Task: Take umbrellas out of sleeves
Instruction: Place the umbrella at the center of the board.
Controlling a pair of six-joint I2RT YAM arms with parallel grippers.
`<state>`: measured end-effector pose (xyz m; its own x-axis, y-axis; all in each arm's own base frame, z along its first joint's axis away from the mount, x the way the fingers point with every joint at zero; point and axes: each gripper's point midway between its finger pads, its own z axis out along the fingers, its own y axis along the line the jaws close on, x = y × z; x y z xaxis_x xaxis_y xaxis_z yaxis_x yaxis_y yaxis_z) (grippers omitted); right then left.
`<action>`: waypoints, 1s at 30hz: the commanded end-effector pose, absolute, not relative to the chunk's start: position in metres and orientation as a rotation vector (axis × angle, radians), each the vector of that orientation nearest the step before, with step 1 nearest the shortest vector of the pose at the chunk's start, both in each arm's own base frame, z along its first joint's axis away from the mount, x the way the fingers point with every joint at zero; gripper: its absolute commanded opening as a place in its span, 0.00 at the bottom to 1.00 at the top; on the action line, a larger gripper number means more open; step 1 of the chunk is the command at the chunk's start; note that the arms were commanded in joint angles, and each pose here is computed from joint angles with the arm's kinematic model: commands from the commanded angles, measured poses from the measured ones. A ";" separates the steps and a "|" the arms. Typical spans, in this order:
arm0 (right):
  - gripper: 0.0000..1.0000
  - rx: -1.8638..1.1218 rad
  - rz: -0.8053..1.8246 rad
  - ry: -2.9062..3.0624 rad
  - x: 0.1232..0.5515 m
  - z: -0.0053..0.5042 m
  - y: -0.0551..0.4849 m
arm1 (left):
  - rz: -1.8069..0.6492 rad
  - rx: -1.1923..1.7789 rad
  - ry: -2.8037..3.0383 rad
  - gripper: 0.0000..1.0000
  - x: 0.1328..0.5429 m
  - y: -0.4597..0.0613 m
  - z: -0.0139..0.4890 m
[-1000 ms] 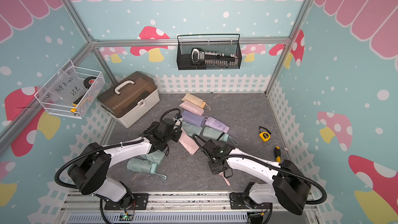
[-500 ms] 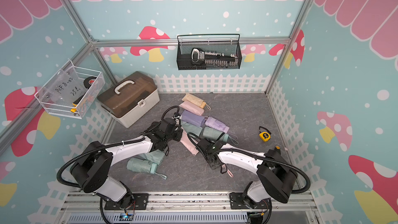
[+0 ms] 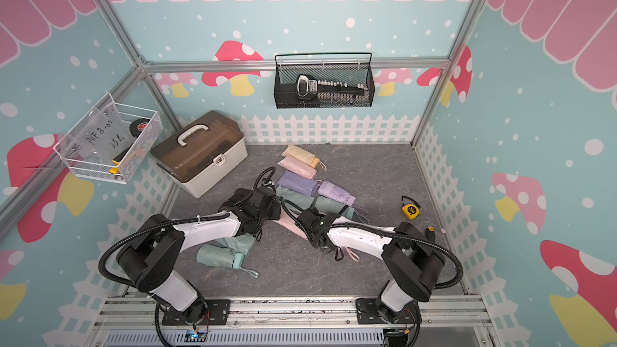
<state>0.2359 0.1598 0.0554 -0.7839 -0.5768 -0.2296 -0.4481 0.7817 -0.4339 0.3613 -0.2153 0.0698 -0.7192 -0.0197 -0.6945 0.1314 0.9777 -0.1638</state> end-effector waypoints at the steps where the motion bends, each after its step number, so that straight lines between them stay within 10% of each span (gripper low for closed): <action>1: 0.57 -0.741 -0.509 2.599 0.235 0.071 0.156 | -0.269 0.029 2.311 0.44 0.364 -0.209 0.088; 4: 0.57 -0.734 -0.258 2.634 0.217 0.080 0.170 | -0.319 0.047 2.295 0.59 0.360 -0.213 0.099; 10: 0.53 -0.717 0.441 2.667 0.170 0.091 0.225 | -0.432 0.088 2.273 0.60 0.346 -0.227 0.116; 30: 0.46 -0.275 0.232 2.860 0.226 0.041 0.156 | -0.814 0.140 2.444 0.57 0.237 -0.285 0.074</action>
